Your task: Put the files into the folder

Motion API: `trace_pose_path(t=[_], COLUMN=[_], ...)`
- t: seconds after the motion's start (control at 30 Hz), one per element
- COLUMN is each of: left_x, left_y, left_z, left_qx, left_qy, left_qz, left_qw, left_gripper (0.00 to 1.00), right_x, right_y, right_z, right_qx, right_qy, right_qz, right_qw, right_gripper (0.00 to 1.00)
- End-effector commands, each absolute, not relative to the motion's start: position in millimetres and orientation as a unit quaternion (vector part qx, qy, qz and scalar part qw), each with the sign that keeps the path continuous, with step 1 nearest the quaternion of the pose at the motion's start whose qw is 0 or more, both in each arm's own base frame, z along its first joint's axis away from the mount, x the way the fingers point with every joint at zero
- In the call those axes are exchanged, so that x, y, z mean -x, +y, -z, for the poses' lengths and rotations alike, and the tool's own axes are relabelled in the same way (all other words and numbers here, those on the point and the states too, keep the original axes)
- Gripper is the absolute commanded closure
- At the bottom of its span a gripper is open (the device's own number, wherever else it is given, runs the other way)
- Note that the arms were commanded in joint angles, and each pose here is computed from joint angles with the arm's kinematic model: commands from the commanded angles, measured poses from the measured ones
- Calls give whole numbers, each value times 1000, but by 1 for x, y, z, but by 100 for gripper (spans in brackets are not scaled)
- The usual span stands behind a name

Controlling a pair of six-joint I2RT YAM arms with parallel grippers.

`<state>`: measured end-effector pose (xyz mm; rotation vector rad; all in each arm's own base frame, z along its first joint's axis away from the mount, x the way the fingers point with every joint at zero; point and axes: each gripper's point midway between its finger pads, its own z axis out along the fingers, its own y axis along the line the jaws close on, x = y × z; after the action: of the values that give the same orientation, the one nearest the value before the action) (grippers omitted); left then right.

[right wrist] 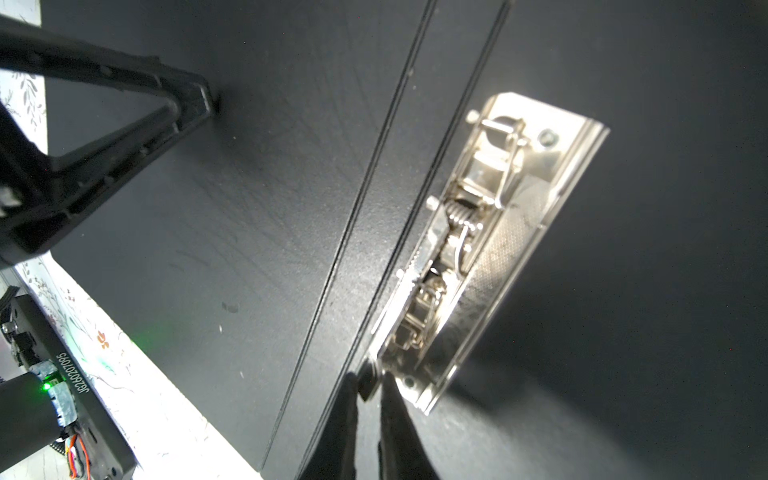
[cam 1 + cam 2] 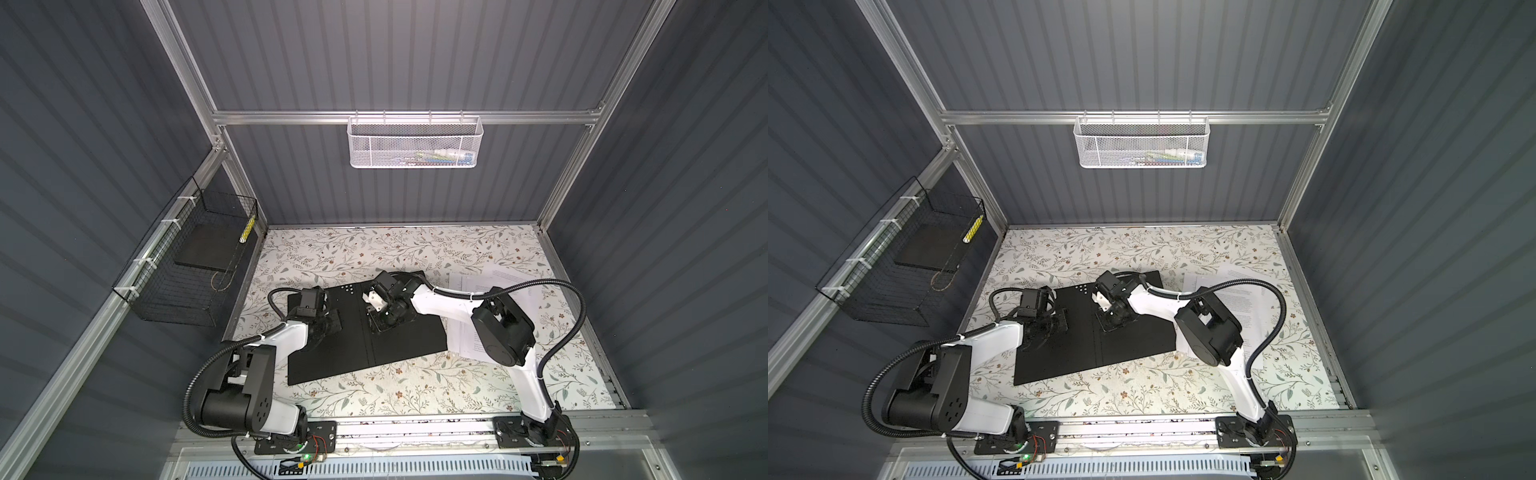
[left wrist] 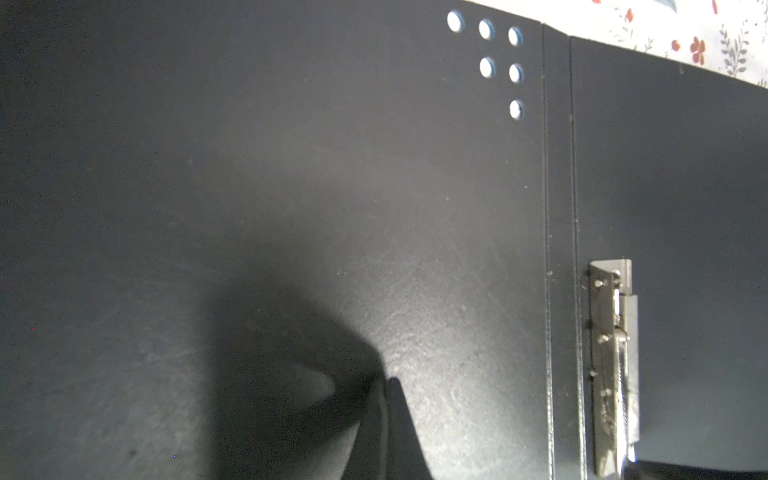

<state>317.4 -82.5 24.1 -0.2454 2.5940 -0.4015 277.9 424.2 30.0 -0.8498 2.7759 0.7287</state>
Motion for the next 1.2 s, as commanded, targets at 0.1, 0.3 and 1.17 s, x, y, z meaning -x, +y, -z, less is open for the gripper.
trace_pose_path(t=[0.1,0.3,1.17], left_x=[-310,-310,-309], left_y=[-81,-82,-86], left_z=[-13,-12,-10], left_qx=[84,83,78], left_qy=[962,962,962], left_qz=[141,143,154], left_qw=[220,218,210], left_gripper=[100,100,100], right_x=[-276,-277,-277], right_y=[422,414,424], right_z=[-35,-29,-38], right_qx=[287,286,287], right_qy=[926,932,931], right_qz=[-232,-208,-205], right_qw=[78,77,89], right_gripper=[89,92,87])
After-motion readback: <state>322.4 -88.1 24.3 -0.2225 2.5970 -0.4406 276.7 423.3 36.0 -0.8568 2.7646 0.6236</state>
